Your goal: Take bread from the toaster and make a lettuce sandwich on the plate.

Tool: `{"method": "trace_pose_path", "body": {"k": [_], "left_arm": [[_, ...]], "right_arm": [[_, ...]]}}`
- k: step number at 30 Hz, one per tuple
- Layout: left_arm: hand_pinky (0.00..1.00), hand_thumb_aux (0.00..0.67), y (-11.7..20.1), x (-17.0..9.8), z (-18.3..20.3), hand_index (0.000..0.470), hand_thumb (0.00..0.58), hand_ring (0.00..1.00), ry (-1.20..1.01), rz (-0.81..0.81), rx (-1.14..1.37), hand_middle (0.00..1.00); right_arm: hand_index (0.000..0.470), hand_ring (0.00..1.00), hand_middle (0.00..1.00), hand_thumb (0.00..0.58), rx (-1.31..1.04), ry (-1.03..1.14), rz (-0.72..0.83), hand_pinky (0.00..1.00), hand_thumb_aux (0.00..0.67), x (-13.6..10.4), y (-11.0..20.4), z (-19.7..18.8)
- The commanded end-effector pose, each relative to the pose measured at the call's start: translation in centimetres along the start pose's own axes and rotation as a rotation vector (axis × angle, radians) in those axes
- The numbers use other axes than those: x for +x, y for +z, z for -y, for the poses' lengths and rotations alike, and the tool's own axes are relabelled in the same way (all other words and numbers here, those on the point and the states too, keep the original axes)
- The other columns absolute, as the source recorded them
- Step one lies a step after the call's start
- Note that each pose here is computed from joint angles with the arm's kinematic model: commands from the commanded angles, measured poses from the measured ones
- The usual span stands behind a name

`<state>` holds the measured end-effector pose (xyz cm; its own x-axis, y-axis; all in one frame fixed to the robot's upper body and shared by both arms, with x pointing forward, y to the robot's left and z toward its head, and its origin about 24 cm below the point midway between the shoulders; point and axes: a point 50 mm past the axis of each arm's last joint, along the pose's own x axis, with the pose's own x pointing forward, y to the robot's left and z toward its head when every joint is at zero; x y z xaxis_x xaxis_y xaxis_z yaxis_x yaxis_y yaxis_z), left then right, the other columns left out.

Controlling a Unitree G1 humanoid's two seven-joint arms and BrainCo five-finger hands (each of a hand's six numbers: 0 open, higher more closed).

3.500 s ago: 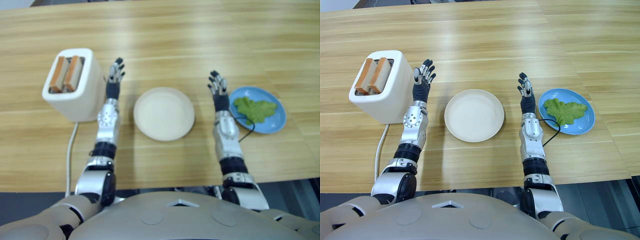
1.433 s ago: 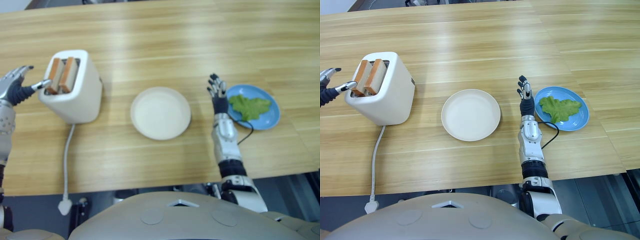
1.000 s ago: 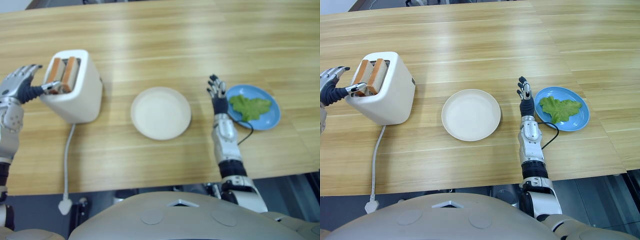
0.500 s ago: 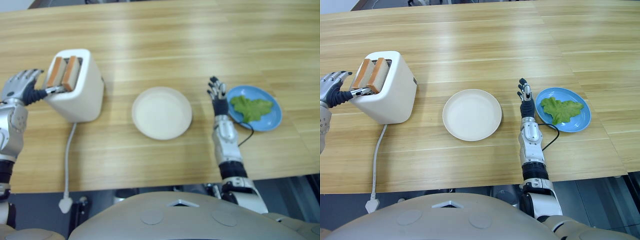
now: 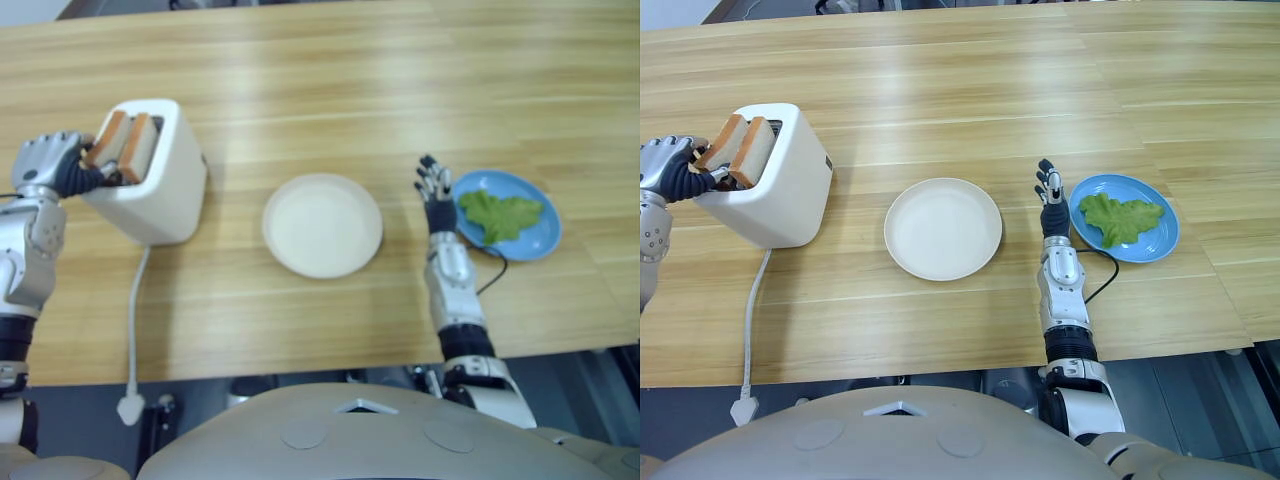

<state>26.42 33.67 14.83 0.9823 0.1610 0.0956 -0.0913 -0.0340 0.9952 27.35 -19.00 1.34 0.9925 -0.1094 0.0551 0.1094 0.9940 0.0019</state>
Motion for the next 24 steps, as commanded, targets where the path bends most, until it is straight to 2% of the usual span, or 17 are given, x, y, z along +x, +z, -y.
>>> {"method": "trace_pose_path", "body": {"k": [1,5,8,16,24], "left_arm": [[1.00,0.670,0.5,-0.2,0.2,0.460,0.580,1.00,0.010,0.028,-0.011,1.00],[1.00,0.670,0.7,-0.2,0.0,0.460,0.580,1.00,0.032,0.046,-0.037,1.00],[1.00,0.670,1.1,-0.2,-1.0,0.460,0.580,1.00,0.094,0.074,-0.176,1.00],[1.00,0.670,-0.9,-0.9,-6.6,0.460,0.580,1.00,0.379,0.093,-0.376,1.00],[1.00,0.670,-0.9,-3.5,-13.1,0.460,0.580,1.00,0.700,0.263,-0.533,1.00]], "right_arm": [[0.000,0.00,0.00,0.000,0.007,0.000,-0.024,0.00,0.000,-0.2,-0.4,-0.1],[0.000,0.00,0.00,0.000,0.006,0.001,-0.026,0.00,0.000,-0.2,-0.4,-0.1],[0.000,0.00,0.00,0.000,0.005,0.000,-0.031,0.00,0.000,-0.2,-0.5,-0.1],[0.000,0.00,0.00,0.000,0.005,0.018,-0.055,0.00,0.000,-0.3,-0.9,-0.6],[0.000,0.00,0.00,0.000,0.004,0.029,-0.062,0.00,0.000,-0.2,-1.0,-0.8]]}}
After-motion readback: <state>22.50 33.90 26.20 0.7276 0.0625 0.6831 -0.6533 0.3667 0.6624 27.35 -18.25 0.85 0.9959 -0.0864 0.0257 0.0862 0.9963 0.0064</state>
